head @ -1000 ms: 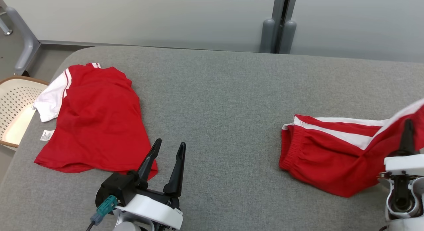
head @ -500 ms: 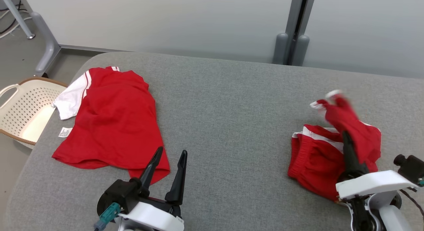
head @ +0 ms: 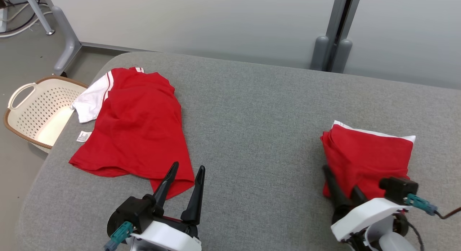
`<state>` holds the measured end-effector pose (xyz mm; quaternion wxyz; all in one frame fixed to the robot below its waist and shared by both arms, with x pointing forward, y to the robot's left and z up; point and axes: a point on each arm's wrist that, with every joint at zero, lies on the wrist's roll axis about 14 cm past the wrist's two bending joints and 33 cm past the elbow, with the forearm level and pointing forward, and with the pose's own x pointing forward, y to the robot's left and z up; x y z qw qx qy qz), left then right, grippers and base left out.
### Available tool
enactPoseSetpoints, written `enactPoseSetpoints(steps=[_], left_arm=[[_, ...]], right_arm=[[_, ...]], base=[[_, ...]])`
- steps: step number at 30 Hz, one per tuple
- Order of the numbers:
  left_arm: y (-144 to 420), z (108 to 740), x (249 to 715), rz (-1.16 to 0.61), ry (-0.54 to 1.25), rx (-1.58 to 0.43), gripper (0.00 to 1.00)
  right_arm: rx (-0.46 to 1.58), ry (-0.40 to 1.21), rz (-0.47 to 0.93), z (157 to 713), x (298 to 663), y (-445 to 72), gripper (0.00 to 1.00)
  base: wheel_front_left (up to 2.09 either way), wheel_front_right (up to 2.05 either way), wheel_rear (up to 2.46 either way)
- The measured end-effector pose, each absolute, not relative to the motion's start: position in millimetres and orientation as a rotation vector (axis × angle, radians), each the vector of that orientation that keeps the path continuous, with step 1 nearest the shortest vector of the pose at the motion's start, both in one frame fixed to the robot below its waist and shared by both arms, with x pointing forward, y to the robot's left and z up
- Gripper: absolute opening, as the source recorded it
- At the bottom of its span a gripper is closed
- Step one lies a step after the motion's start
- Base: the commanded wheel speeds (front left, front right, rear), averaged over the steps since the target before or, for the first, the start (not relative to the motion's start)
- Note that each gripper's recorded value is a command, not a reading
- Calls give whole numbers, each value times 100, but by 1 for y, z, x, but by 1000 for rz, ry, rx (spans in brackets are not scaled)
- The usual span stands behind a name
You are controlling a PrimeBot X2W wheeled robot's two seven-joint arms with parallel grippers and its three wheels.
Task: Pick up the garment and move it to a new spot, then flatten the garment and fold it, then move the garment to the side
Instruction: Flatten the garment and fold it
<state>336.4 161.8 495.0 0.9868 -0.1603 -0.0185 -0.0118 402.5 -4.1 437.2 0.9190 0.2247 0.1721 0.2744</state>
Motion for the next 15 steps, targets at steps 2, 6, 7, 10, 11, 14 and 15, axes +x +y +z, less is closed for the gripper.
enactPoseSetpoints(steps=[2,6,7,10,11,14,15], left_arm=[[162,495,336,-20,-37,-322,100],[163,493,336,-16,-30,-323,100],[163,492,336,-16,-29,-325,100],[162,492,337,-16,-26,-327,100],[162,491,337,-17,-25,-327,100],[161,490,337,-20,-21,-329,100],[160,490,338,-21,-18,-329,100]], right_arm=[[478,378,592,436,396,6,100],[447,429,646,428,386,16,100],[438,446,644,423,386,15,100],[424,509,639,409,380,13,100],[418,522,631,405,379,11,100],[402,571,615,392,379,8,100],[397,571,617,392,379,9,100]], base=[[0,0,0],[0,0,0],[0,0,0],[0,0,0],[0,0,0],[0,0,0],[0,0,0]])
